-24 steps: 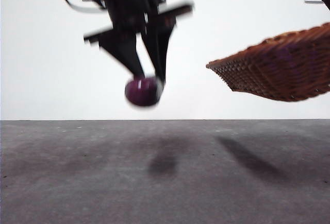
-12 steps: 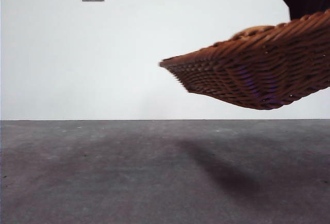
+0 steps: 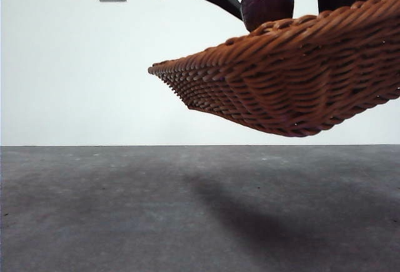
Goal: Help me put the vegetables on the table into the basket
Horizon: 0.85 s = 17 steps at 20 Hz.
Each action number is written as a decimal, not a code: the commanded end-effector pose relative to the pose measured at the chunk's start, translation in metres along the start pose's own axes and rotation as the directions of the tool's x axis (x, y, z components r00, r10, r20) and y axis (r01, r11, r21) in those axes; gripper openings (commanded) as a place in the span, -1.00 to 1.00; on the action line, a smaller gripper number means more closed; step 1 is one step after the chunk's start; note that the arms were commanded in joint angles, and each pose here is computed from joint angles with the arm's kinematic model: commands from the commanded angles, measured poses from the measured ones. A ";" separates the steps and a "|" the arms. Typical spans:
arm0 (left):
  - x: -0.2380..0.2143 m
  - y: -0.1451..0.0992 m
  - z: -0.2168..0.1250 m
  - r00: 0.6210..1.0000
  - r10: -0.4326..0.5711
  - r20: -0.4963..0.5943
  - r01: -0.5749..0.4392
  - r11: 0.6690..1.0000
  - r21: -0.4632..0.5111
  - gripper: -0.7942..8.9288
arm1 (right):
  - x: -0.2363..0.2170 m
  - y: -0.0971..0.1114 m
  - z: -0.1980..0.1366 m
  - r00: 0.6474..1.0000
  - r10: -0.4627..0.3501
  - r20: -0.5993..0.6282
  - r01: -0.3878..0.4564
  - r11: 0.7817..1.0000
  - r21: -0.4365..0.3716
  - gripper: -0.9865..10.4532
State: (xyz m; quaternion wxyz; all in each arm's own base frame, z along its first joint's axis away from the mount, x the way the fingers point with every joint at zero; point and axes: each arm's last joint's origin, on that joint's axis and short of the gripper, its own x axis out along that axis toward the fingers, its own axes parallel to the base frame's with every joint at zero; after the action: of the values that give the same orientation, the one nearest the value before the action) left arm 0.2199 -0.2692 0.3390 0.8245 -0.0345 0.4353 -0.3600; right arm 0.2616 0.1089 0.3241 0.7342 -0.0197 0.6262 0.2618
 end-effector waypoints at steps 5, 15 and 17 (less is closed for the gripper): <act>0.006 0.002 -0.002 1.000 -0.006 -0.022 0.006 1.000 -0.020 0.21 | -0.001 0.002 -0.002 1.000 0.021 -0.006 -0.021 1.000 0.010 -0.86; -0.063 -0.003 -0.013 1.000 -0.012 -0.011 0.013 0.993 0.113 0.19 | -0.001 0.000 0.003 0.998 -0.035 0.045 0.034 0.999 0.019 -0.86; -0.090 -0.002 -0.022 1.000 -0.007 -0.019 0.010 0.987 0.163 -0.04 | 0.000 -0.002 0.008 0.995 -0.054 0.081 0.053 0.998 0.020 -0.86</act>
State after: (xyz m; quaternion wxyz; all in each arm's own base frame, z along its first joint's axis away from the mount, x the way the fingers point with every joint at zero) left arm 0.1687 -0.2083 0.3900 0.8180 0.0197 0.4204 -0.3922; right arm 0.2701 0.1086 0.3256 0.7669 -0.0258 0.5958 0.2368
